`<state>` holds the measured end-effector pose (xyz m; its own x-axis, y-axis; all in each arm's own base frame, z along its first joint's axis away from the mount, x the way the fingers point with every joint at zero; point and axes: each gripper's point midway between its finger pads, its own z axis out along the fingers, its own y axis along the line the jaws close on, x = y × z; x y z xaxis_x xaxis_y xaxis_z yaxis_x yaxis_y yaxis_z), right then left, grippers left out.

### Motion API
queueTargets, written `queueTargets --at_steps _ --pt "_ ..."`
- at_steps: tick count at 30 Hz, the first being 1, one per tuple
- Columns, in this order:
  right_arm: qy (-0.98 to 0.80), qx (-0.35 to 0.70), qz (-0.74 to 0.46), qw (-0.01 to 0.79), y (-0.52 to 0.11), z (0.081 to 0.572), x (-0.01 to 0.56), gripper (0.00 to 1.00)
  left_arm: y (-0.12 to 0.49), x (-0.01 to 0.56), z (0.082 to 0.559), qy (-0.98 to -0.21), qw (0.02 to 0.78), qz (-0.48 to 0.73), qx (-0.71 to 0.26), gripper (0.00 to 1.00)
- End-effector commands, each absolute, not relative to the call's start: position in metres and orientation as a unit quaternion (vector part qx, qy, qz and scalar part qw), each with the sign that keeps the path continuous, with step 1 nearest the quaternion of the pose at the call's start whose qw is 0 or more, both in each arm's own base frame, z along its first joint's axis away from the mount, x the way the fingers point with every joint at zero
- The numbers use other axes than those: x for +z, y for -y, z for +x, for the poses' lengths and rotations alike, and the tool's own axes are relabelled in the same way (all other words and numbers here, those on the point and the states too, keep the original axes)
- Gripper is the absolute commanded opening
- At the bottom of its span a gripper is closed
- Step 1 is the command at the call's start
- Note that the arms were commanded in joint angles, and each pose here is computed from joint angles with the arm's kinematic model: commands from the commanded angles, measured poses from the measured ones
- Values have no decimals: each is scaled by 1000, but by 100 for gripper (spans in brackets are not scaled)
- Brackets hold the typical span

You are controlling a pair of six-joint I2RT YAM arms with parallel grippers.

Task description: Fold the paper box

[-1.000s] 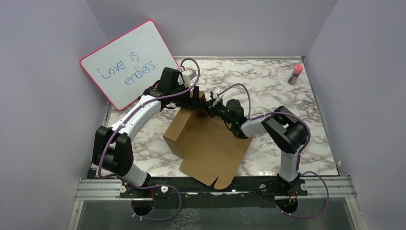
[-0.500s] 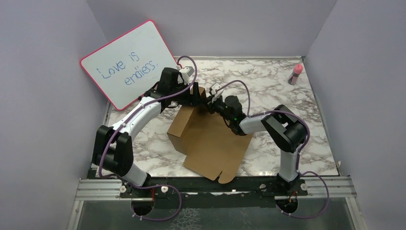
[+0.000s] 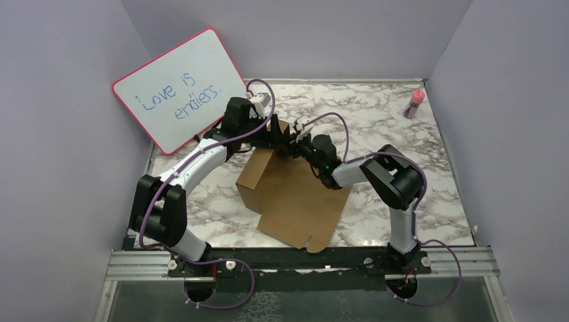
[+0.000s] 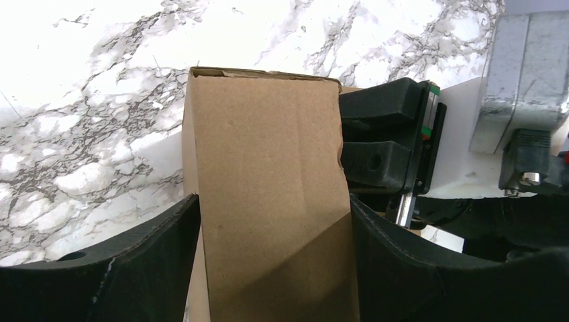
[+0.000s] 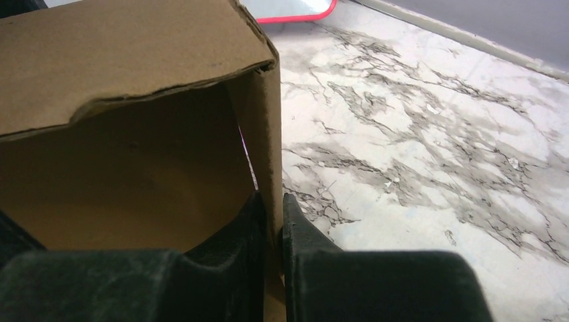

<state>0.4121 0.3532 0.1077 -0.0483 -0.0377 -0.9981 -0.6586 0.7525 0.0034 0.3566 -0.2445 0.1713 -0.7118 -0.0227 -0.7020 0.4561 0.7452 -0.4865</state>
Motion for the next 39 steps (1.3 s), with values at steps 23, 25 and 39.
queueTargets --at_steps 23,25,39 --pt "-668 59 -524 526 -330 426 117 1 164 280 332 -839 471 90 -255 99" --pt "-676 45 -546 493 -327 427 114 1 149 289 330 -834 492 75 -238 99" --pt "-726 -7 -645 238 -289 411 95 1 109 256 334 -848 498 30 -180 99"
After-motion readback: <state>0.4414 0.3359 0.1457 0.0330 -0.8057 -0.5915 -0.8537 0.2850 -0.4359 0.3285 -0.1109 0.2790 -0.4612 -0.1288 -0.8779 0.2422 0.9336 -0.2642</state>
